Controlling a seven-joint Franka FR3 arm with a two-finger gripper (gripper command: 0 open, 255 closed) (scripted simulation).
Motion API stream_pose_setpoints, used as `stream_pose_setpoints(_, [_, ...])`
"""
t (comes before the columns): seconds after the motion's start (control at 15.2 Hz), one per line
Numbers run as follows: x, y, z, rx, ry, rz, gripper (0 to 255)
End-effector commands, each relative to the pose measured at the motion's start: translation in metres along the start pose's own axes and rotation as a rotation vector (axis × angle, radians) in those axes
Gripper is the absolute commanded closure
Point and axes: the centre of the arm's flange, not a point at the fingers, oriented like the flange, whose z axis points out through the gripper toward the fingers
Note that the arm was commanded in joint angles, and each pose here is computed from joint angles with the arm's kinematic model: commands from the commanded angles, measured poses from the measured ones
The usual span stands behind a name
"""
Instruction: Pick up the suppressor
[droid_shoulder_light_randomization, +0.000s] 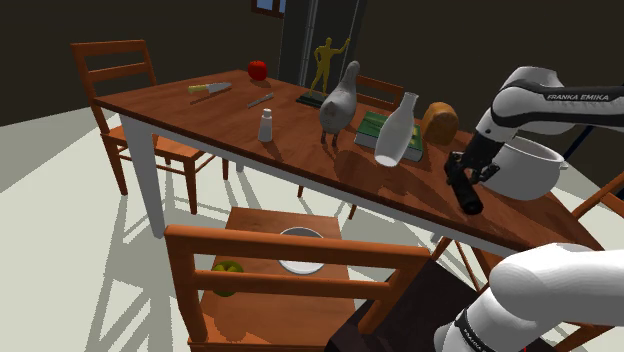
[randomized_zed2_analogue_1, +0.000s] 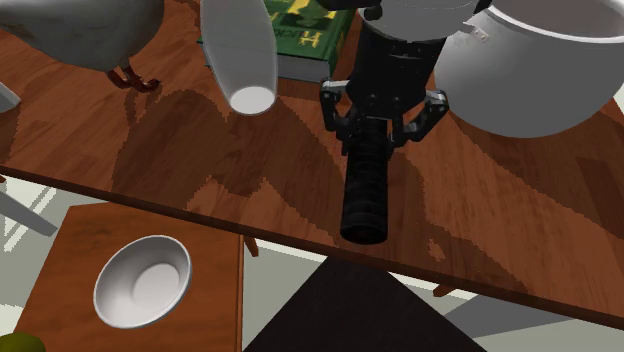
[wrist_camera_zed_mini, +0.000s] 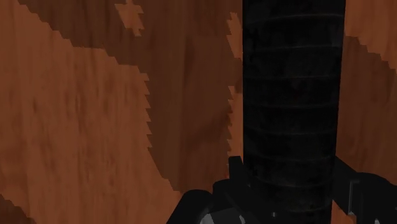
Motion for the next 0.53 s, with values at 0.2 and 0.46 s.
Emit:
stream_pose_setpoints(0.2, [0.0, -0.001, -0.027, 0.0, 0.0, 0.0, 255])
stream_pose_setpoints(0.46, [-0.001, -0.002, -0.038, 0.0, 0.0, 0.0, 255])
